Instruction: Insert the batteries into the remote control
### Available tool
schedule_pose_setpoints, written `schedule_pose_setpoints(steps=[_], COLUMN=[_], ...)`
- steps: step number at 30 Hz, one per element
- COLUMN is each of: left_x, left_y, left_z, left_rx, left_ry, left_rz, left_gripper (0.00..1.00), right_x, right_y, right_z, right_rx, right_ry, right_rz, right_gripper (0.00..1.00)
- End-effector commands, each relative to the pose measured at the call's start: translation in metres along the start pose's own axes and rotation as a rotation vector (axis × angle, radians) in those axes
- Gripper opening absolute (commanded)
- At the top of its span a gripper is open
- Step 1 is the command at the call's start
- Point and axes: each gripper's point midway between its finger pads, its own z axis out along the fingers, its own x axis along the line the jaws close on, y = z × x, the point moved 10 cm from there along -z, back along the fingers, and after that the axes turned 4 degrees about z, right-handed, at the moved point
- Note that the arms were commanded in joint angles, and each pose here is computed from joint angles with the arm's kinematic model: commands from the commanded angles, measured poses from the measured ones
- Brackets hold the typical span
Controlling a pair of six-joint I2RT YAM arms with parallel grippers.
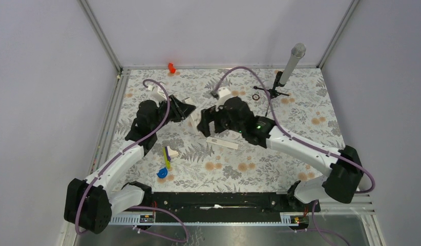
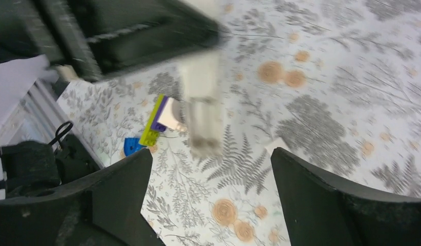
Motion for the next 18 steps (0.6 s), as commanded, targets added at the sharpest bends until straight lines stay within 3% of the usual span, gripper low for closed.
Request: schedule_pose_setpoints(steps=[1,6,8,12,18], left_x=[0.01,0.012,0.012,0.001,-0.017], left_y=[0.026,0.031,0.029,0.032,0.025], left_z=[-0.005,-0.012,-0.016,-0.025,-0.035], left_rx=[-0.091,-0.161,-0.169,-0.144,-0.095], left_ry=[-0.047,-0.058,-0.063,-0.1,-0.353], left_rz=[0.18,0.206,0.209,0.235,0.322], left_gripper=[0.0,0.0,0.0,0.0,0.0], right_x=[-0.047,-0.108,-0.126,-0.157,-0.181], right_y=[0.005,-0.032,-0.044,-0.066,-0.087], right_z=[-0.041,-0.058,-0.059,-0.056,-0.035], right_rx=[0.017,0.092,0.181,0.383,0.598], right_ry=[-0.149,-0.515,-0.564,-0.641,-0.683], right_rz=[0.207,0.257,0.27,0.26,0.187], right_gripper=[0.91,0.72,0.67,0.74,0.77])
